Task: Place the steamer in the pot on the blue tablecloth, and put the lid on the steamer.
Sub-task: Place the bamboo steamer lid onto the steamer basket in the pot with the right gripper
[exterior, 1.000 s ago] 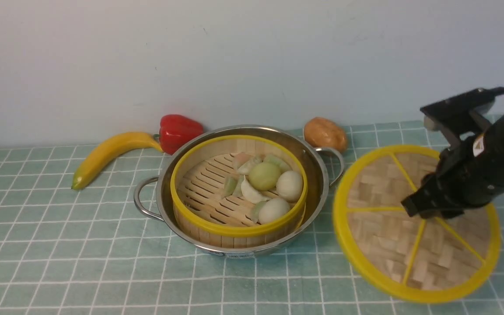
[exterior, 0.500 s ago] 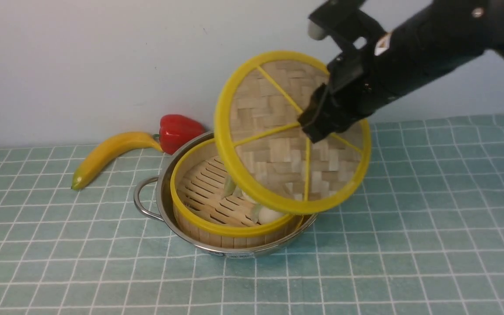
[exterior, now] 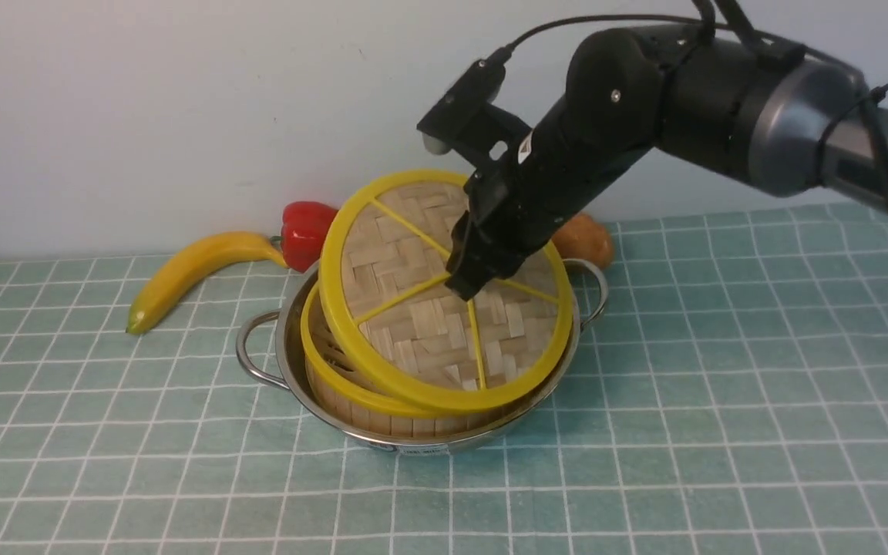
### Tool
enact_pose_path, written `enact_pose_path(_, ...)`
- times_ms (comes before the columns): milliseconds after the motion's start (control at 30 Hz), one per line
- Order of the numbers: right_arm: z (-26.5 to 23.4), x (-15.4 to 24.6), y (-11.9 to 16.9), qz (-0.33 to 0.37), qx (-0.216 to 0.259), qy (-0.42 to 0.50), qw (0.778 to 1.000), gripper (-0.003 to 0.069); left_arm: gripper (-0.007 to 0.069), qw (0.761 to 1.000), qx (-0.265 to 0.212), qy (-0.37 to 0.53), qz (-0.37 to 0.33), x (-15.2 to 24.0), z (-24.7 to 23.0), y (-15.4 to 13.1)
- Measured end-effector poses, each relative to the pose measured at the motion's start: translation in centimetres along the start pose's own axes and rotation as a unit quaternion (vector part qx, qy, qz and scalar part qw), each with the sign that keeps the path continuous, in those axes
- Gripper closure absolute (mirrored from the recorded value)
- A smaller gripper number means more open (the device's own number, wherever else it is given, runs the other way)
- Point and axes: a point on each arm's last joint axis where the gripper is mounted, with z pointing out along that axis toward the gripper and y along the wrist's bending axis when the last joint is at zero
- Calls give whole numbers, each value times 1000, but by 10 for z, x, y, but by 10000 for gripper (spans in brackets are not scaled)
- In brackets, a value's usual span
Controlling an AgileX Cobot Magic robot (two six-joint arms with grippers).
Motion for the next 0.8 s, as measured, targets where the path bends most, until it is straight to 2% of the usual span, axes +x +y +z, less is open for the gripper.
enact_pose_path(200, -1, -4, -1, -17, 8, -18, 1000, 510, 382, 1000, 0, 0, 0, 0, 0, 0)
enact_pose_path(500, 0, -6, 3, -9, -9, -27, 1000, 511, 382, 1000, 0, 0, 0, 0, 0, 0)
enact_pose_path(800, 24, -3, 12, -18, -16, -19, 1000, 511, 382, 1000, 0, 0, 0, 0, 0, 0)
